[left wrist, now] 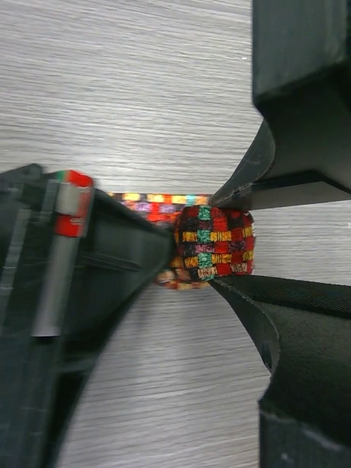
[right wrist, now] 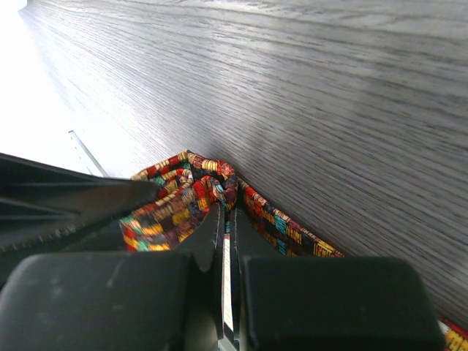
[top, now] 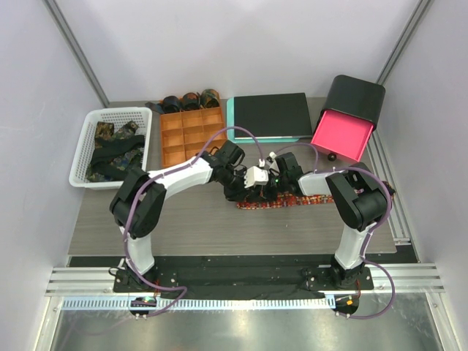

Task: Roll the ties
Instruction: Roll the tie at the center of the board.

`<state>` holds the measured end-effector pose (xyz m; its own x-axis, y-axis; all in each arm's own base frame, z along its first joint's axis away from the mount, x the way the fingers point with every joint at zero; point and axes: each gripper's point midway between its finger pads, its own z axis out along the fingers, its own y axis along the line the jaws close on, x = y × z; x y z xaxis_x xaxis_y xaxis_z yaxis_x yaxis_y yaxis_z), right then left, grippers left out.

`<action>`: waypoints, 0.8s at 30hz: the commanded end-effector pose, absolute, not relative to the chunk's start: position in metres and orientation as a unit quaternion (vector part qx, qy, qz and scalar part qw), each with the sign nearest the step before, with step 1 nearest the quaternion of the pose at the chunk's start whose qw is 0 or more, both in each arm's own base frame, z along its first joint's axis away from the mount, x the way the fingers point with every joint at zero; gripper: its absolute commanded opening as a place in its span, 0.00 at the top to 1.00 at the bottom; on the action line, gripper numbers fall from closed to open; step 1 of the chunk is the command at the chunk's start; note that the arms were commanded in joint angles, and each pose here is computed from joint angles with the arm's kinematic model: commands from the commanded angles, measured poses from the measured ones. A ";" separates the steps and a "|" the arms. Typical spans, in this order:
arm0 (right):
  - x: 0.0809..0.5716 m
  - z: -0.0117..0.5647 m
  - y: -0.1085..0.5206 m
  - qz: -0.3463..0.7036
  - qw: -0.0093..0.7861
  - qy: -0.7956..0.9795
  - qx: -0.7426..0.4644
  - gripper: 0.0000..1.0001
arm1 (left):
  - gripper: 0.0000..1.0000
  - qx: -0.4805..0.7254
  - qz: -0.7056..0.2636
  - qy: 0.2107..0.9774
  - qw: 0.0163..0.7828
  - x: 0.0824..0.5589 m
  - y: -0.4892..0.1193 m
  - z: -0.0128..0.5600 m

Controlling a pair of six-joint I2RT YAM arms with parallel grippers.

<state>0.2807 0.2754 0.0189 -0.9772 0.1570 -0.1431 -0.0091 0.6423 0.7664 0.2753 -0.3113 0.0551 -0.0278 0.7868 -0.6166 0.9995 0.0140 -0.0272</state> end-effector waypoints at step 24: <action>0.262 0.065 0.259 0.448 0.089 0.890 0.020 0.67 | 0.68 0.682 -0.215 0.680 0.164 0.257 -0.308 0.012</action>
